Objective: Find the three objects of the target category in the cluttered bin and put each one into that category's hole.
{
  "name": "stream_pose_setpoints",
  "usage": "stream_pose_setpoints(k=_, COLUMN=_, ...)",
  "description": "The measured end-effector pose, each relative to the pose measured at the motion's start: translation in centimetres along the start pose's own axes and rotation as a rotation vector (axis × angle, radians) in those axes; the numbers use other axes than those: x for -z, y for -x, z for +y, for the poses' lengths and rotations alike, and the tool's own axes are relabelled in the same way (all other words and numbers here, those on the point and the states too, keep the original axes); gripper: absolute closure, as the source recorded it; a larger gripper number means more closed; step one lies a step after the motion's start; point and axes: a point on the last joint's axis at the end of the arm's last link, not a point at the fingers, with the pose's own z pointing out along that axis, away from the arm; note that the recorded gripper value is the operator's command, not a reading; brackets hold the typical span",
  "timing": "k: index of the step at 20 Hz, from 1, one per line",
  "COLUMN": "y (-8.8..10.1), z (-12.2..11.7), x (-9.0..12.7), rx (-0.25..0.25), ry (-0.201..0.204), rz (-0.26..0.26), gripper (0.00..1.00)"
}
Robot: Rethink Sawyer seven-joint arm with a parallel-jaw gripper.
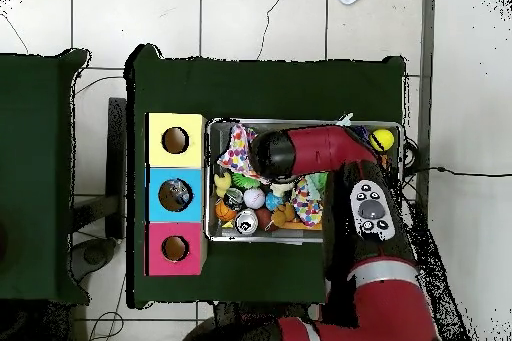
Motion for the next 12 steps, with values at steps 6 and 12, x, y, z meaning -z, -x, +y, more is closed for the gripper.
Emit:
stream_pose_setpoints(k=6, y=-1.0, z=-2.4, x=9.9, rx=-0.054, ry=-0.033, rz=0.116, gripper=1.00)
stream_pose_setpoints(k=12, y=-1.8, z=-4.1, x=16.5, rx=-0.093, ry=-0.060, rz=0.157, gripper=1.00)
